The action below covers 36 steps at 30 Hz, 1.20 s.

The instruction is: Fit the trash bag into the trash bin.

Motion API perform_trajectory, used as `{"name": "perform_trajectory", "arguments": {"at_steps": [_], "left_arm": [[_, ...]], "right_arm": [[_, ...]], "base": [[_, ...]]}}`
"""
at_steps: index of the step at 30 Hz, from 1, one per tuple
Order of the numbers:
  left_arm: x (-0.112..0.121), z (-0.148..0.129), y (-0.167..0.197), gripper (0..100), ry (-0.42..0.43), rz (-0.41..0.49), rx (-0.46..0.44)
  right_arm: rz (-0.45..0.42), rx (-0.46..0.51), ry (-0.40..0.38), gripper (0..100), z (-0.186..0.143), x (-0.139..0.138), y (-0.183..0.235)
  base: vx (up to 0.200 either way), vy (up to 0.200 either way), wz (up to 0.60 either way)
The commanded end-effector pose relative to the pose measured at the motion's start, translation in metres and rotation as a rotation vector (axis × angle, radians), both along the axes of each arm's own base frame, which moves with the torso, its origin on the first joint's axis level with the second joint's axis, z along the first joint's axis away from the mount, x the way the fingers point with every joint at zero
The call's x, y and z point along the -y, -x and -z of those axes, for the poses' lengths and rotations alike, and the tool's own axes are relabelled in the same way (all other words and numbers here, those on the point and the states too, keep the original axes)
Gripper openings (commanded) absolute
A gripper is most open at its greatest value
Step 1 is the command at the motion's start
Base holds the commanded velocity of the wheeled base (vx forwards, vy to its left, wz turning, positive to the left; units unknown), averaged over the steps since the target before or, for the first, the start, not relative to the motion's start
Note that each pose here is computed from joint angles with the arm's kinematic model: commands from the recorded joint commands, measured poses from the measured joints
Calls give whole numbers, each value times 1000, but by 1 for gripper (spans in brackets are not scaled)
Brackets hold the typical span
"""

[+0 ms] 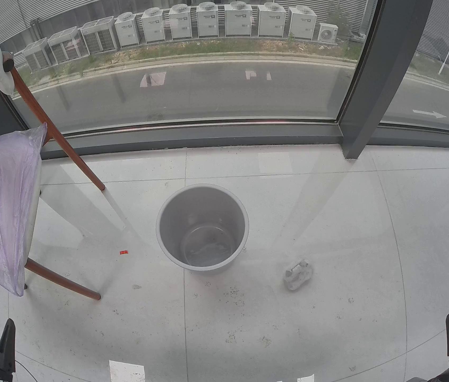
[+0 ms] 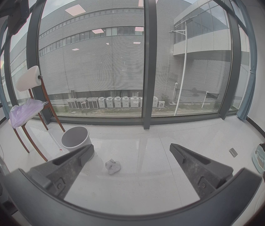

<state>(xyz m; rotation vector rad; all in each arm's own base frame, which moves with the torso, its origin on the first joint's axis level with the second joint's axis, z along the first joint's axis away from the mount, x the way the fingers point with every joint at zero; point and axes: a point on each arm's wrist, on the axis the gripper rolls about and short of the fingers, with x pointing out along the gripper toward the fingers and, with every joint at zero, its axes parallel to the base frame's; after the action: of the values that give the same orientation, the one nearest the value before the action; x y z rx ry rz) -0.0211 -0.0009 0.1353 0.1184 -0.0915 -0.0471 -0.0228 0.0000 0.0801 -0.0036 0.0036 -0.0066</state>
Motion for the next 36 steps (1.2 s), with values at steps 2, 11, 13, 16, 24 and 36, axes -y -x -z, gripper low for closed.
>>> {"name": "perform_trajectory", "arguments": {"at_steps": [2, 11, 13, 16, 24, 36], "left_arm": [[-2, -69, -79, 100, -89, -112, -305], [-8, -80, -145, 100, -83, -173, -479], [-14, -79, -159, 100, -60, -211, -512], [-22, -77, -176, 100, -45, -250, -561], [-31, -72, -209, 100, -29, -399, -582], [-50, -47, -258, 100, -19, -459, -609]], "right_arm": [[-2, -7, 1, 100, 5, 0, -1], [-2, -7, 1, 100, 5, 0, -1], [0, -7, 1, 100, 5, 0, -1], [0, -7, 1, 100, 5, 0, -1], [-2, -7, 2, 100, 5, 0, -1], [-4, -7, 2, 100, 5, 0, -1]], "base": [[0, 0, 0], [0, 0, 0], [0, 0, 0], [0, 0, 0], [0, 0, 0], [0, 0, 0]]}}
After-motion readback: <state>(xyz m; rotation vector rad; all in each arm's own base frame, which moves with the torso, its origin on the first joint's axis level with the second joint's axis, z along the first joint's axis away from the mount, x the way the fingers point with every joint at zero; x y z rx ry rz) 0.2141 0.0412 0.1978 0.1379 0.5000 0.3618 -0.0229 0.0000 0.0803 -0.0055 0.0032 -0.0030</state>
